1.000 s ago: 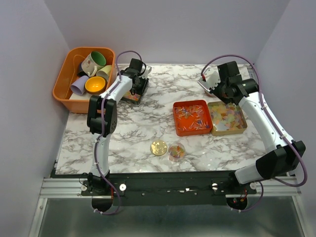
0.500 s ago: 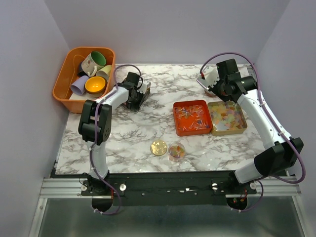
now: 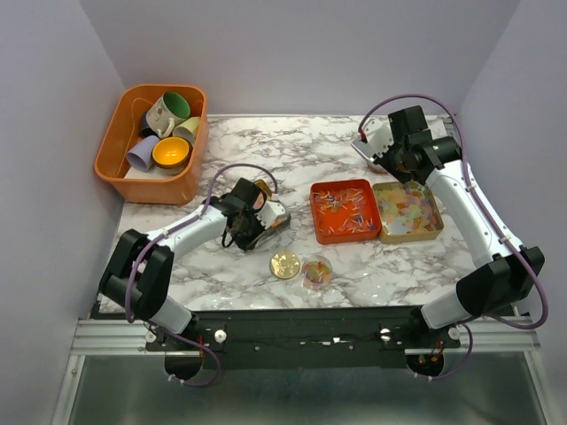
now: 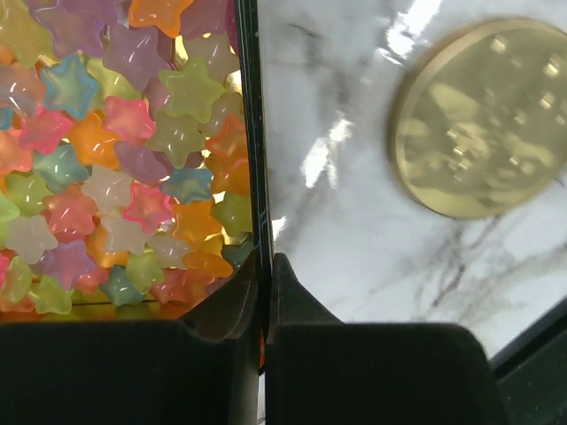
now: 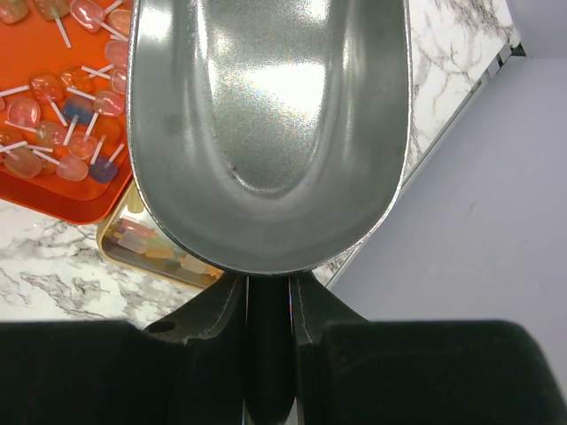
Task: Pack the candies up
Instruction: Move the storage box to the center of the board.
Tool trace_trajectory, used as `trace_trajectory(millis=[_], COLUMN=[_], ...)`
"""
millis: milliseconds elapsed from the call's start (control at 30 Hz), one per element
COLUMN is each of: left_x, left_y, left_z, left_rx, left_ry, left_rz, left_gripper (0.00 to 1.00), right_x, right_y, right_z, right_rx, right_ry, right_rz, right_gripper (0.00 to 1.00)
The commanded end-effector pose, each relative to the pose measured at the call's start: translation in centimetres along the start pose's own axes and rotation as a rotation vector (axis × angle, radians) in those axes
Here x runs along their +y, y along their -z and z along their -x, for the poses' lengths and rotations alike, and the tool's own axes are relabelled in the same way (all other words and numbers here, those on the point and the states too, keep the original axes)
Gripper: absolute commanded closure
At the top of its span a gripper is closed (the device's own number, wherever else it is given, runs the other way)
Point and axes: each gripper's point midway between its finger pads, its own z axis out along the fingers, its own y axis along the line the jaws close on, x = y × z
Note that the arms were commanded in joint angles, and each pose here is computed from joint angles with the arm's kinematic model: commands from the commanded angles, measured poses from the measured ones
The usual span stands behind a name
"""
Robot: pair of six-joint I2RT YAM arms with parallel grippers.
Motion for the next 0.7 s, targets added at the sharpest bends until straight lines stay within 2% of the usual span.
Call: trace_trajectory(millis=[0,233,500,667], left_x=[-2.4,-3.4,-3.4,-3.9], left_y=[0.4,-0.7,-2.2,-2.8], left_z=[-0.7,-1.2,1.8,3.1], left_rx=[-0.037,-0.024,-0.026,-0.032], left_ry=[-0.268,-0.460,-0.638,-0.667], left_rz=[-0.042,-0.040,-0.030,-0.044], left_gripper=[0.93,0.93,0.93,0.92], right_x=[-0.3,-0.2,0.4,0.6], right_y=[1.0,1.4,1.7,2.0], right_z=[0.6,0.6,-0.7,-1.2], right_rx=[-0.039,-0.047,-0.036,-0.035], right_ry=[-0.028,-0.030,-0.025,-0.019], right_rz=[0.002,0.005,0.007,0.001], right_gripper=[0.99,0.99,0.99,0.99])
